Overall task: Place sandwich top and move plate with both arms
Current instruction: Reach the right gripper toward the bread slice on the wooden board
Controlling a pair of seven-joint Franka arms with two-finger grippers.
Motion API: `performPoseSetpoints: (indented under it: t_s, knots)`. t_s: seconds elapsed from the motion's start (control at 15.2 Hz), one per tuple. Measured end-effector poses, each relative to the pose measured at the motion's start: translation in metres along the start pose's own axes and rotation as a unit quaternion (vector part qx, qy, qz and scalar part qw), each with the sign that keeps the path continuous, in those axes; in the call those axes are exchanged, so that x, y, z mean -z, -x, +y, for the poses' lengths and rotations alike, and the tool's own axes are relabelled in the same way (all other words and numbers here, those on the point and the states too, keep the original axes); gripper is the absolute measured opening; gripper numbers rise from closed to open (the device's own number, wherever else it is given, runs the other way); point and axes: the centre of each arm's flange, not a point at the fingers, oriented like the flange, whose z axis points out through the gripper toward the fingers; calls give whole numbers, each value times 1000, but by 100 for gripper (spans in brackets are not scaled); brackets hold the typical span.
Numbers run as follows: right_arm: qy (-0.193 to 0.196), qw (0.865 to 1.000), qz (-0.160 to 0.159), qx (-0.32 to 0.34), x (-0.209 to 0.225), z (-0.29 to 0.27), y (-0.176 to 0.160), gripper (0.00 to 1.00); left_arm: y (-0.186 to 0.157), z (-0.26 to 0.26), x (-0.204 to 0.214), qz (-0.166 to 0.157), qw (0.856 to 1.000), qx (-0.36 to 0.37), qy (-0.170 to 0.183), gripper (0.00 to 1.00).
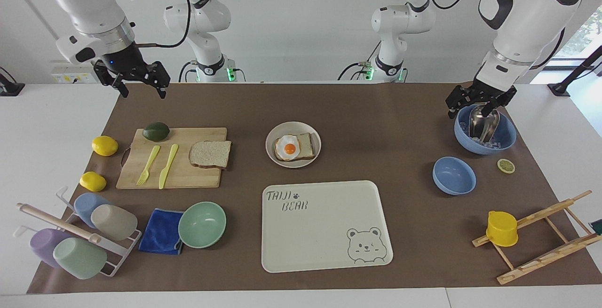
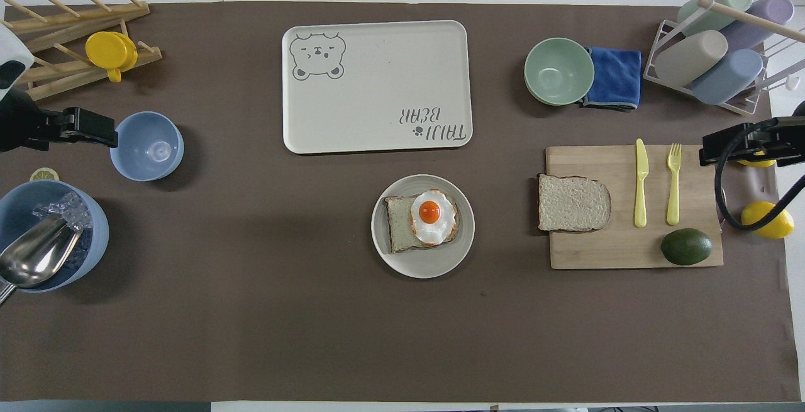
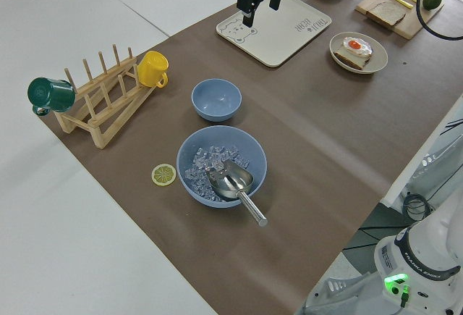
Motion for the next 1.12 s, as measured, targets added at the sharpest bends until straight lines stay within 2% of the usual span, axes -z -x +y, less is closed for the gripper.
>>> performPoseSetpoints:
  t_s: [0.59, 0.85, 1.12]
  knots:
    - [8, 1000, -6, 12, -6, -11, 0, 100, 0, 0, 0, 0, 1000, 0, 0, 100]
    - [76, 996, -16, 50, -26, -67, -3, 100, 0, 0, 0, 0, 1000, 0, 0, 100]
    - [163, 983, -43, 75, -84, -140, -16, 100, 0, 0, 0, 0, 1000, 0, 0, 100]
